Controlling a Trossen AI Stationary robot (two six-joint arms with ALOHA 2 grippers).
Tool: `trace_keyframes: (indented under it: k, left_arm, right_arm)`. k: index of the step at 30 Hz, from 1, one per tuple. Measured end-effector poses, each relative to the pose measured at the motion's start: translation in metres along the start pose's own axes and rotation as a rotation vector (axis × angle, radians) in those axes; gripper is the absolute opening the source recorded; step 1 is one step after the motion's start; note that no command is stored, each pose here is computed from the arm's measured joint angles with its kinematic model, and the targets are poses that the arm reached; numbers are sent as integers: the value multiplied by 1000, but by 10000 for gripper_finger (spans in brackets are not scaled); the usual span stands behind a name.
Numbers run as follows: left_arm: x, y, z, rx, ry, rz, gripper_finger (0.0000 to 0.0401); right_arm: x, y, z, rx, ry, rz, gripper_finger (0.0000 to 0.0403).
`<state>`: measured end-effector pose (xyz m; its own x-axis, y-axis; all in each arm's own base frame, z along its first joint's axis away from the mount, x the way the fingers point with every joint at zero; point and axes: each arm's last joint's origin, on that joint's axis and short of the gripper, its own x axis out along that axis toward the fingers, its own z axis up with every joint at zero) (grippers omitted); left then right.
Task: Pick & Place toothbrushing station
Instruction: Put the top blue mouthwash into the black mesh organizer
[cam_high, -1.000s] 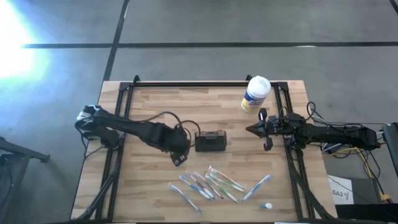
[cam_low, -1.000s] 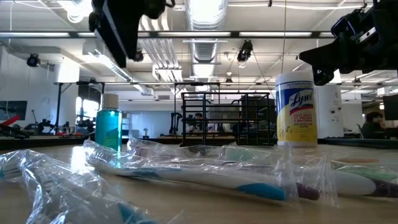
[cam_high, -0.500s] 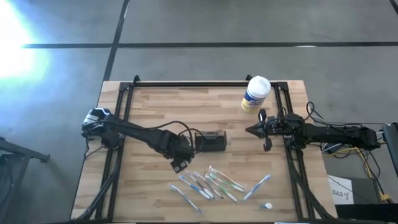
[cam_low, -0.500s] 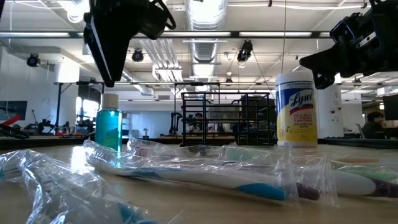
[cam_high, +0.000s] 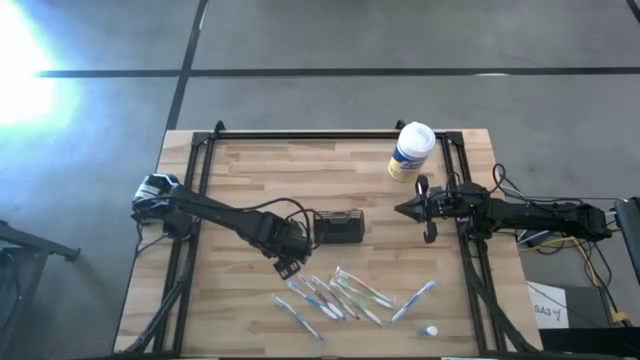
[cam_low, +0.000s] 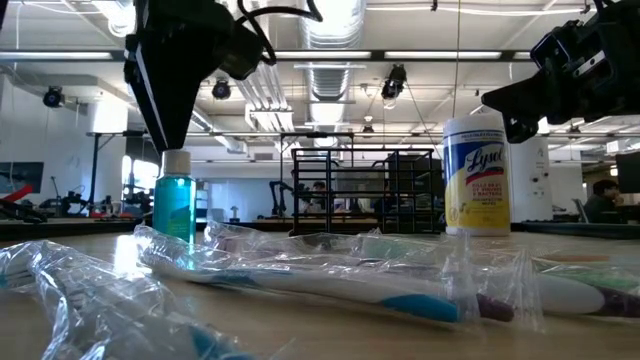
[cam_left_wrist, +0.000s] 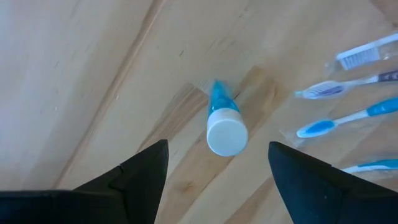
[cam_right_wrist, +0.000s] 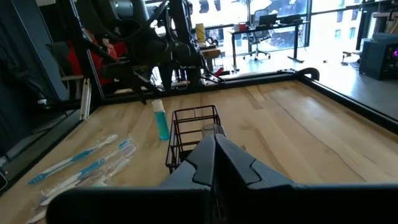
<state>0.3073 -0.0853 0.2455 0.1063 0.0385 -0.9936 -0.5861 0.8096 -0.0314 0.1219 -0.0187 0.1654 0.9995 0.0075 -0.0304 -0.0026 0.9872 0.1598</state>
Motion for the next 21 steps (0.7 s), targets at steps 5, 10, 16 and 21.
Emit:
trace_keyframes:
  k: [5,10,16,21]
  left_arm:
    - [3,0,0,2,-6,-8,280]
    - [6,-1,0,15,-7,-20,280]
    - [18,1,-2,14,9,-30,280]
    - [19,1,-2,13,3,-33,280]
  right_arm:
    - [0,0,0,0,0,0,8]
    - [0,0,0,0,-1,0,8]
    - [0,0,0,0,-1,0,8]
    - [0,0,0,0,-1,0,8]
